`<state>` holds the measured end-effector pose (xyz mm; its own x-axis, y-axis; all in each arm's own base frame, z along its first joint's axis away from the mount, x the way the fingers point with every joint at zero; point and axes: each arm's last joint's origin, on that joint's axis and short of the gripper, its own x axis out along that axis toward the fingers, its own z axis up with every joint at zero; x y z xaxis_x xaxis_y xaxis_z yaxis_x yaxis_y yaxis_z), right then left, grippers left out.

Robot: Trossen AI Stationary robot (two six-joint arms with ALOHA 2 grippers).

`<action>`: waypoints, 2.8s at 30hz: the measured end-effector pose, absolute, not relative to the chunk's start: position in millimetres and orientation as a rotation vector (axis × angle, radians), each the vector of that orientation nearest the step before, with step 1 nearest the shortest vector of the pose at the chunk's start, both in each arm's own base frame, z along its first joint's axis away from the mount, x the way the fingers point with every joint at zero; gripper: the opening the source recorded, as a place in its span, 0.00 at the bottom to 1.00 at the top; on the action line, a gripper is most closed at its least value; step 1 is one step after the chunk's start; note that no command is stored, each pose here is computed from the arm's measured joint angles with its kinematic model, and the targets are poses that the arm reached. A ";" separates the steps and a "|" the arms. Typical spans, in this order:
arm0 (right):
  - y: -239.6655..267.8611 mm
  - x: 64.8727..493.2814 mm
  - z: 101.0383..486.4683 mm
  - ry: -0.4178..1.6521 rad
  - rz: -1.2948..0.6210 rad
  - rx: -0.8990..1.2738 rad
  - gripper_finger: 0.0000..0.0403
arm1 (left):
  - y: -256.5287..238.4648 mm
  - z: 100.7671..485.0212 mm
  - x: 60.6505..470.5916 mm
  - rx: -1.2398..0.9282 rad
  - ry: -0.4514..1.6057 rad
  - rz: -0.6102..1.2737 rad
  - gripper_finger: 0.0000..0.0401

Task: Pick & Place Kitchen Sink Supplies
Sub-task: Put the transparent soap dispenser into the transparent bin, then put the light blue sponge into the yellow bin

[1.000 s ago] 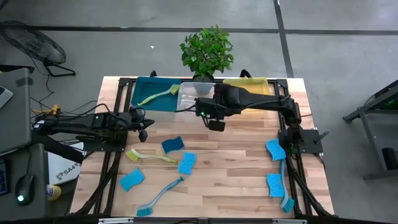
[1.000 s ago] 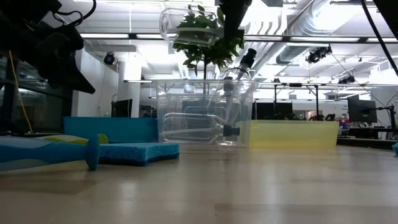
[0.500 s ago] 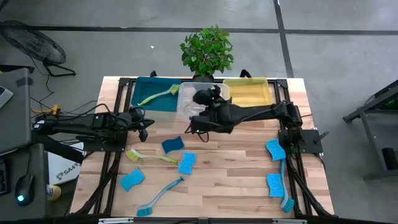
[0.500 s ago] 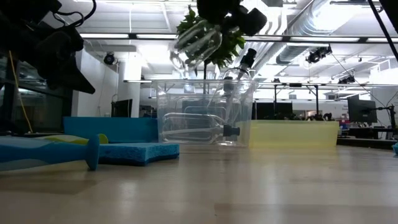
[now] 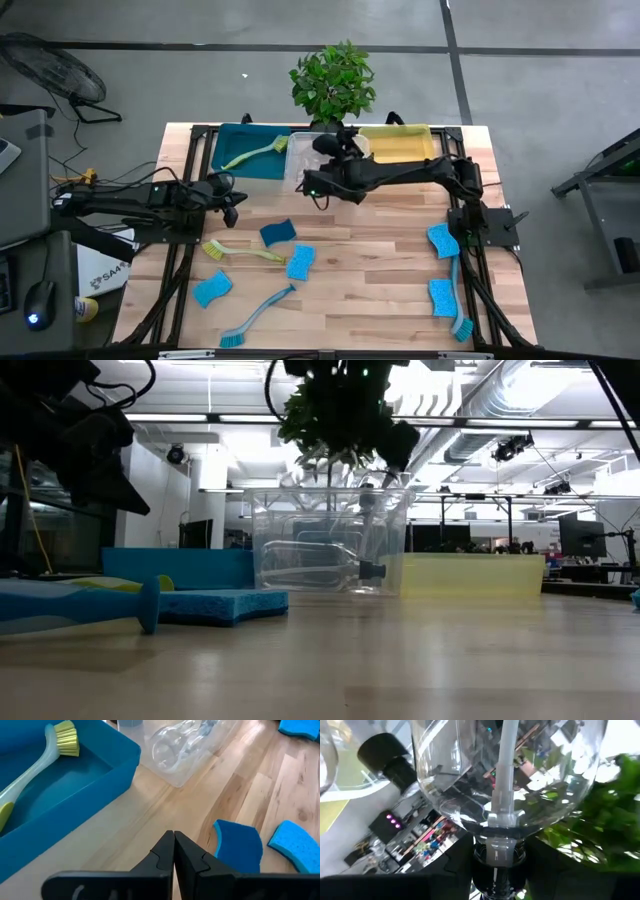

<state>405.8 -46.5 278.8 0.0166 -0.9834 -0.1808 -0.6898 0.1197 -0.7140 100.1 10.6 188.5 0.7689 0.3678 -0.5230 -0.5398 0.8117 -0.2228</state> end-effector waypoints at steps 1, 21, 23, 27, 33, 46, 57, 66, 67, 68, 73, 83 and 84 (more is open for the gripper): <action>-50.9 405.8 276.7 1.747 -0.566 -1.627 0.32 | 10.6 188.1 100.6 -0.380 0.485 0.508 0.00; -68.7 411.3 274.7 1.721 -0.582 -1.564 0.48 | 10.9 181.3 106.9 -0.393 0.551 0.545 0.00; -68.2 411.3 274.7 1.720 -0.583 -1.565 0.48 | 10.9 181.4 106.8 -0.393 0.551 0.545 0.00; -67.7 411.9 276.2 1.710 -0.640 -1.557 0.48 | 10.9 181.3 106.8 -0.393 0.551 0.545 0.00; -62.3 415.2 281.7 1.655 -0.694 -1.537 0.47 | 10.9 181.4 106.8 -0.393 0.550 0.545 0.00; -36.1 406.8 321.3 1.459 -0.803 -1.473 0.43 | 10.8 181.4 106.8 -0.393 0.550 0.544 0.00; -17.3 389.5 364.4 1.274 -0.903 -1.380 0.43 | 10.9 181.5 106.9 -0.393 0.550 0.544 0.00; 3.3 365.3 396.7 1.116 -1.007 -1.268 0.42 | 10.9 181.4 106.8 -0.393 0.551 0.543 0.00; 6.1 362.9 399.4 1.094 -1.023 -1.250 0.42 | 10.8 181.4 106.8 -0.393 0.551 0.543 0.00; 8.7 360.4 402.1 1.072 -1.037 -1.231 0.42 | 10.9 181.3 106.8 -0.393 0.551 0.543 0.00; 26.5 342.4 416.3 1.004 -1.102 -1.192 0.42 | 10.8 181.3 106.7 -0.394 0.553 0.541 0.00; 50.7 285.0 445.9 0.730 -1.145 -0.966 0.42 | 10.8 180.3 105.9 -0.390 0.566 0.545 0.00; 51.5 279.2 447.5 0.705 -1.144 -0.940 0.42 | 10.8 180.3 105.9 -0.390 0.566 0.545 0.00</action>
